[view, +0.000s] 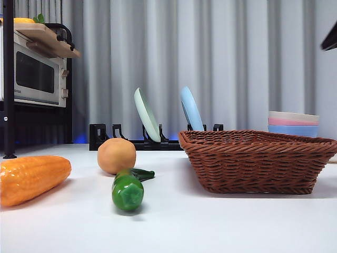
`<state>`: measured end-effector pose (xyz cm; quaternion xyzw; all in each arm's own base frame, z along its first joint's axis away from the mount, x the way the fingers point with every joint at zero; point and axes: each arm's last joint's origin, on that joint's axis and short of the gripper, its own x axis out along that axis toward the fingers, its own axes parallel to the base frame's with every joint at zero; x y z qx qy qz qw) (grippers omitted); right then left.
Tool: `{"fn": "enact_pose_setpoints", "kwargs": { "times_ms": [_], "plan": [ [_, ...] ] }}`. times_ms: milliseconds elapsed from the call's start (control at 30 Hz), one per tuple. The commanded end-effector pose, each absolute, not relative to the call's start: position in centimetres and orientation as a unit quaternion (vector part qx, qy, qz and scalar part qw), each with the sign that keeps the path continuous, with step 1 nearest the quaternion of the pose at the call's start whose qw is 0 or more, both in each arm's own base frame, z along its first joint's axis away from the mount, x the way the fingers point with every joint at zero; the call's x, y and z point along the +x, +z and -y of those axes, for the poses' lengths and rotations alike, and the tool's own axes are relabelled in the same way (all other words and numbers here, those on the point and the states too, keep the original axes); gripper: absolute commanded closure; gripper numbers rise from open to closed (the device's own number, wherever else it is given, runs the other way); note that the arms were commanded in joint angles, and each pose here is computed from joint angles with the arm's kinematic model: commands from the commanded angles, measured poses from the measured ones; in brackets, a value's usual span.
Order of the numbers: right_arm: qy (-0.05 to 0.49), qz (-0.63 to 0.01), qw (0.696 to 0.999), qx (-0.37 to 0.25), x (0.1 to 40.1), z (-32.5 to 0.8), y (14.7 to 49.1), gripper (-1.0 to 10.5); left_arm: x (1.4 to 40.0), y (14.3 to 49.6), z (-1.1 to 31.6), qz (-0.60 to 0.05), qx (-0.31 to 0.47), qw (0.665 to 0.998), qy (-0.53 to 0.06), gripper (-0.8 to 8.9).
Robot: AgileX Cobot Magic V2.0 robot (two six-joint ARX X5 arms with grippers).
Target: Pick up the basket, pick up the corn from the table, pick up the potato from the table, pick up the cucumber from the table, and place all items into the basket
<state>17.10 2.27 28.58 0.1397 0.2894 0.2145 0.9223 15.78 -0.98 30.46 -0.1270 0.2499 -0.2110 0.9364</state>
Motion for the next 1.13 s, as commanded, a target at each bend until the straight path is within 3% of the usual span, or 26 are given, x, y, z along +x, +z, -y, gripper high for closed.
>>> {"fn": "enact_pose_setpoints", "kwargs": {
  "times_ms": [33, 133, 233, 467, 667, 900, 1133],
  "plan": [
    [0.248, -0.309, 0.911, 0.112, 18.2, -2.5, 28.6, 9.1, 16.6, 30.3, 1.1, -0.267, -0.120, 0.928, -0.230, 7.37],
    [0.244, -0.324, 0.907, 0.113, 19.4, -2.5, 28.4, 6.5, 17.2, 29.9, 1.1, -0.283, -0.124, 0.924, -0.228, 4.88],
    [0.241, -0.335, 0.904, 0.114, 20.2, -2.6, 28.1, 5.4, 17.5, 29.7, 1.1, -0.292, -0.127, 0.920, -0.227, 4.63],
    [0.189, -0.362, 0.909, 0.087, 23.4, -2.5, 28.3, 5.4, 17.5, 29.6, 1.1, -0.294, -0.127, 0.920, -0.226, 4.63],
    [0.177, -0.412, 0.890, 0.086, 27.9, -2.7, 27.3, 5.4, 17.5, 29.6, 1.1, -0.294, -0.127, 0.920, -0.226, 4.63],
    [0.170, -0.483, 0.854, 0.094, 31.9, -2.9, 23.4, 5.4, 17.5, 29.6, 1.1, -0.294, -0.129, 0.920, -0.225, 4.63],
    [0.166, -0.530, 0.825, 0.102, 33.4, -3.1, 19.7, 5.5, 17.5, 29.6, 1.1, -0.294, -0.128, 0.920, -0.224, 4.63]
  ]
}}
